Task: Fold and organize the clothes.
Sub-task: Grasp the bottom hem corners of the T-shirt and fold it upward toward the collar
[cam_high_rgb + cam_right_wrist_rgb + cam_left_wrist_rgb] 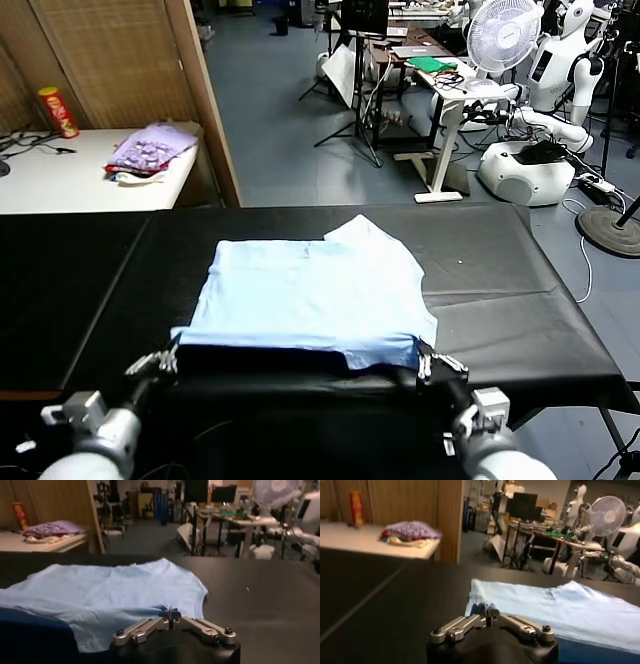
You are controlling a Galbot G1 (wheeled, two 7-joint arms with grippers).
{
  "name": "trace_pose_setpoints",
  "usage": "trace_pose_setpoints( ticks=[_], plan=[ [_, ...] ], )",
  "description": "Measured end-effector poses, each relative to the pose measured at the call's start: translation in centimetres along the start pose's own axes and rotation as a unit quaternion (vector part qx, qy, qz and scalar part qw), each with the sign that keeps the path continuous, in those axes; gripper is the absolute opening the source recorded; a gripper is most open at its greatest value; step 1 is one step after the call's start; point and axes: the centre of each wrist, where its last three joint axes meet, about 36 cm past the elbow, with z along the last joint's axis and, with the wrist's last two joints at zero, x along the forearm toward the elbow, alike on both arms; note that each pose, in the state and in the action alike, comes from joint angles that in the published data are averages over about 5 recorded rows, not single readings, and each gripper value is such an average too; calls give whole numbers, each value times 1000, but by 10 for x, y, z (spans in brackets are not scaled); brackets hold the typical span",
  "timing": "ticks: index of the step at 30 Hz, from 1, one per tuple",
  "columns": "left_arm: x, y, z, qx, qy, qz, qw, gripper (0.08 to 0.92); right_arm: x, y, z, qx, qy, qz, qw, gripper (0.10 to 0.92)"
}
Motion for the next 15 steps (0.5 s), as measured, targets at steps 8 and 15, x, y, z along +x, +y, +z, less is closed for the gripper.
trace_pose_setpoints(
  ticks=[8,15],
  plan=[
    [-25,5,12,-22,10,-6,1000,133,-38,-13,7,55,-6,-26,998,122],
    [-40,9,22,-33,22,-14,999,133,-61,-20,12,89,-11,-44,995,163]
  ],
)
